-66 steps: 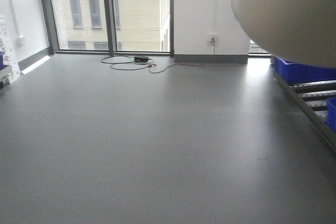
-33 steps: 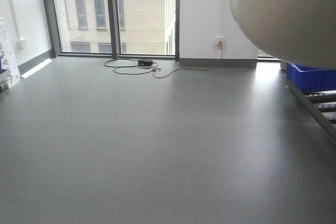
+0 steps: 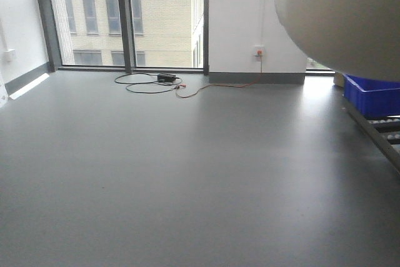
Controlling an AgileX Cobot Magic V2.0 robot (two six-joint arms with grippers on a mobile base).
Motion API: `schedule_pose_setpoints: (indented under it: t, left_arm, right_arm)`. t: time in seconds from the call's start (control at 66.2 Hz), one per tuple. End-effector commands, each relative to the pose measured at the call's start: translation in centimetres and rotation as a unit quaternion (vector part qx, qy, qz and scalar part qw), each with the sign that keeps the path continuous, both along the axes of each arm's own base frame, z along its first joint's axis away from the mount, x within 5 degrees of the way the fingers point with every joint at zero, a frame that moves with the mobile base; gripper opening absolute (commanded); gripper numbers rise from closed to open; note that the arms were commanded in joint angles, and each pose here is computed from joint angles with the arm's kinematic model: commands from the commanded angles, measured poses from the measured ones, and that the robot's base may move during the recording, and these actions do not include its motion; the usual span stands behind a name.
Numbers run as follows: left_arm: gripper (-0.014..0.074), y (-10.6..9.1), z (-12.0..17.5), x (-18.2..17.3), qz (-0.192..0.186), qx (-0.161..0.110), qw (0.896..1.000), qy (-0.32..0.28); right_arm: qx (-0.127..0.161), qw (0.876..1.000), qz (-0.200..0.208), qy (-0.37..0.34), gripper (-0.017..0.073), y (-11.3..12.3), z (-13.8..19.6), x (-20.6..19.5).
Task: Move white bin to right shelf second layer
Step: 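Turn the base toward the roller shelf with blue crates, holding the bin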
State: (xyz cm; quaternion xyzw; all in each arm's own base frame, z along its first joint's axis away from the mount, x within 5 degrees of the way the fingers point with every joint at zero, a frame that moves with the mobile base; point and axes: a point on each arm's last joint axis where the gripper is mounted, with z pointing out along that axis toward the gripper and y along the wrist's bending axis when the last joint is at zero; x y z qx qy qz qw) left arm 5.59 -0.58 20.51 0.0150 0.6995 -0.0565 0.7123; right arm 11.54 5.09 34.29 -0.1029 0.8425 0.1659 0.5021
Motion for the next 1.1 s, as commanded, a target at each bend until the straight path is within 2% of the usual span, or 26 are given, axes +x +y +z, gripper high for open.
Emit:
schedule_pose_setpoints:
  t: [0.0,1.088]
  left_arm:
    - [0.0085,0.02,-0.46,0.11,0.0,-0.007,1.0,-0.025]
    - [0.0085,0.02,-0.46,0.11,0.0,-0.007,1.0,-0.025]
  right_arm:
    - [0.024,0.998,-0.005,-0.055,0.0053,0.01,1.72,0.21]
    - [0.024,0.998,-0.005,-0.055,0.0053,0.01,1.72,0.21]
